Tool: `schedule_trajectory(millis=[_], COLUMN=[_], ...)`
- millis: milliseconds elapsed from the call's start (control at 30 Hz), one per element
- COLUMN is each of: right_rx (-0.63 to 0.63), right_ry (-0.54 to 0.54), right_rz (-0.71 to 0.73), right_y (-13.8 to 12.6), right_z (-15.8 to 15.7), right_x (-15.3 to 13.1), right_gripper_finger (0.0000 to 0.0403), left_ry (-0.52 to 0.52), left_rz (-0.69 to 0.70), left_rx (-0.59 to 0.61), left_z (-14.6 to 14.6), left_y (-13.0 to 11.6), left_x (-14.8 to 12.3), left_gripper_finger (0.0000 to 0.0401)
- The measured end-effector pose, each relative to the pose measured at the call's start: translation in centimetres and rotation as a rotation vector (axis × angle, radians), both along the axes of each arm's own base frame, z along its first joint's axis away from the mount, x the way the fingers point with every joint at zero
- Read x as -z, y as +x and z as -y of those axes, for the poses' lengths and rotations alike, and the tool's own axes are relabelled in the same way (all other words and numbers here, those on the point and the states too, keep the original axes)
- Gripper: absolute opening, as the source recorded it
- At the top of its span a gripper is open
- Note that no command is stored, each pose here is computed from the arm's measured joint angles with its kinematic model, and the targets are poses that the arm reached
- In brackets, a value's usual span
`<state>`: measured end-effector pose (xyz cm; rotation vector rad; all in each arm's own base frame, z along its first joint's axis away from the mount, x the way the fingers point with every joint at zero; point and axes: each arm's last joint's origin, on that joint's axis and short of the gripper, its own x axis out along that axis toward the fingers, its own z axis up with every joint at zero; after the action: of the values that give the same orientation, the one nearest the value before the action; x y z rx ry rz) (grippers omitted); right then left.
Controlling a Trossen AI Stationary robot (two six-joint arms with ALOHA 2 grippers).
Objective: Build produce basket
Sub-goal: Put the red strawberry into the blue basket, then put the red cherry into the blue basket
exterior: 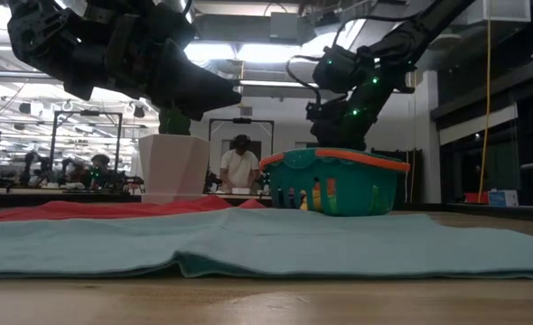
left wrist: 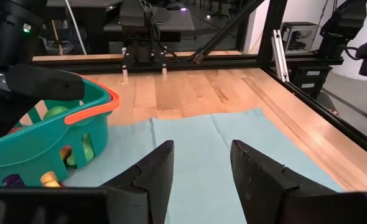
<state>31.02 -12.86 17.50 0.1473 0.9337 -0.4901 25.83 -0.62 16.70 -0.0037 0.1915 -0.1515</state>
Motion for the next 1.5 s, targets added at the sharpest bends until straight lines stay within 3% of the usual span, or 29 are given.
schedule_trajectory(millis=[100, 400, 633, 867, 1067, 1300, 1500], right_rx=[0.017, 0.028, 0.018, -0.073, -0.102, -0.03, -0.091], right_ry=[0.005, 0.007, -0.004, -0.042, -0.146, -0.225, -0.211], right_rz=[0.004, 0.004, 0.034, 0.135, 0.127, 0.133, 0.226], right_y=[-0.1, -0.3, -0.6, -1.0, -0.6, -0.4, -0.2], right_z=[0.3, 0.5, 0.0, -3.3, -6.9, -9.9, -13.2], right_x=[0.0, -0.1, -1.5, -5.2, -6.1, -6.2, -5.3], right_gripper_finger=[0.0144, 0.0225, 0.0231, 0.0229, 0.0229, 0.0228, 0.0228], left_ry=[0.0, 0.0, 0.0, 0.014, 0.085, 0.149, 0.123], left_rz=[0.0, 0.0, 0.0, 0.001, -0.071, -0.28, -0.242], left_rx=[0.0, 0.0, 0.0, 0.011, 0.092, -0.024, 0.118], left_z=[0.0, 0.0, 0.0, 0.2, 2.6, 5.7, 9.4], left_y=[0.0, 0.0, 0.0, 0.0, -0.6, -2.8, -5.4], left_x=[0.0, 0.0, 0.0, 0.0, 0.5, -1.8, -4.0], left_gripper_finger=[0.0148, 0.0156, 0.015, 0.0139, 0.0128, 0.0112, 0.0095])
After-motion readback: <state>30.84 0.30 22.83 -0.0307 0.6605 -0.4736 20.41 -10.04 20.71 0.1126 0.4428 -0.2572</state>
